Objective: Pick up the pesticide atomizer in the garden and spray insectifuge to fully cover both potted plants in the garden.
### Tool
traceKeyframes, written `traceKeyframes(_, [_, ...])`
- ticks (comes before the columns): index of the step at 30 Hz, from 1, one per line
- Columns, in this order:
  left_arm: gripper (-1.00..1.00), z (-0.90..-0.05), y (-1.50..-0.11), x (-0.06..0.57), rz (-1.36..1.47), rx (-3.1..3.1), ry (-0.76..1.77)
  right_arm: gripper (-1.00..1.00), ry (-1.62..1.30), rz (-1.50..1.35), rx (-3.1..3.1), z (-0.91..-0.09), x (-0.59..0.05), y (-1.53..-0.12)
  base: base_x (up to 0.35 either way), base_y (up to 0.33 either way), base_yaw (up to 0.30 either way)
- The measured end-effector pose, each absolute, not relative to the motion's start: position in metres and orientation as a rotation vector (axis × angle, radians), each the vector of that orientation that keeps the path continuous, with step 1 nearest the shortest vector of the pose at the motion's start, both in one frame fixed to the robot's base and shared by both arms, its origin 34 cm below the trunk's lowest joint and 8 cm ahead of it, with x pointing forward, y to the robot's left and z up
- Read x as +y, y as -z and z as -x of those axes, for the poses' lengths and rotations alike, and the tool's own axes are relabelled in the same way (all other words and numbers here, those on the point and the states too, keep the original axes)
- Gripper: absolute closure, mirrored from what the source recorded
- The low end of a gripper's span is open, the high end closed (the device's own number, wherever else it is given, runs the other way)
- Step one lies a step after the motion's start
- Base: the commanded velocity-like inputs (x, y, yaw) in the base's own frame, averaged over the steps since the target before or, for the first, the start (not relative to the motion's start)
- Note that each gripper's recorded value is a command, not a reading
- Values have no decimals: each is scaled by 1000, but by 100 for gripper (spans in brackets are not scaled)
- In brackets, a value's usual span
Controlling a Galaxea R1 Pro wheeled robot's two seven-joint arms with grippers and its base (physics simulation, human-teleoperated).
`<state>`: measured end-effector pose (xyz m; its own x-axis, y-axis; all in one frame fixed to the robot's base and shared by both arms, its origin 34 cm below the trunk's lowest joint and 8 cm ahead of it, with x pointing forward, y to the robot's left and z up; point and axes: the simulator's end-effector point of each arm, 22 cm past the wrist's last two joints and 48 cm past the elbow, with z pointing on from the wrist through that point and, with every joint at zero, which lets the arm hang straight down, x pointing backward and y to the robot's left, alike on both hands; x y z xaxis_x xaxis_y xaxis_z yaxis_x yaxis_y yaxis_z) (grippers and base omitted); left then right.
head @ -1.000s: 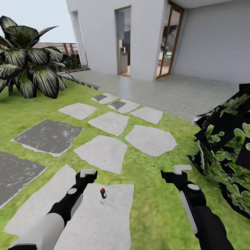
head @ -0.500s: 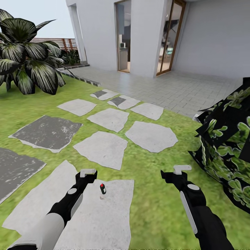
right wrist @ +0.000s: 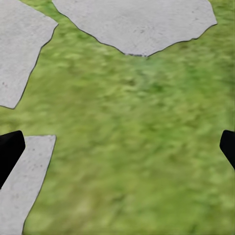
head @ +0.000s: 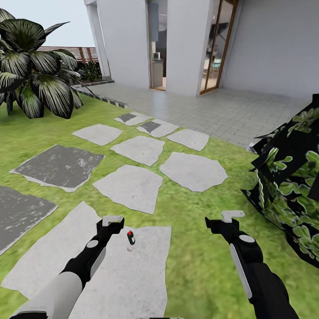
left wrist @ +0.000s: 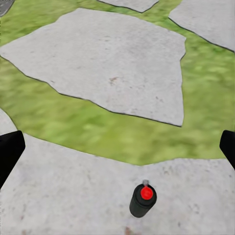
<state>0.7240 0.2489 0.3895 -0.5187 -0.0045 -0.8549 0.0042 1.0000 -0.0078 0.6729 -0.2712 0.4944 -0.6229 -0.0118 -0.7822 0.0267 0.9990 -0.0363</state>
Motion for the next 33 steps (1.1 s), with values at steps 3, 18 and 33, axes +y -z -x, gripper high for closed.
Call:
traceKeyframes(3, [-100,-724,-389,249,-4,2116,9,-100,56,-12,2243,-673,-272,-494,0,0,0])
traceKeyframes(18, [-100,-724,-390,248,-7,2115,7,-100,55,-15,2240,-673,-272,-495,0,-82,0])
traceKeyframes(33, [-100,-721,-380,248,-6,2131,7,-100,54,-9,2257,-672,-270,-486,54,-106,130])
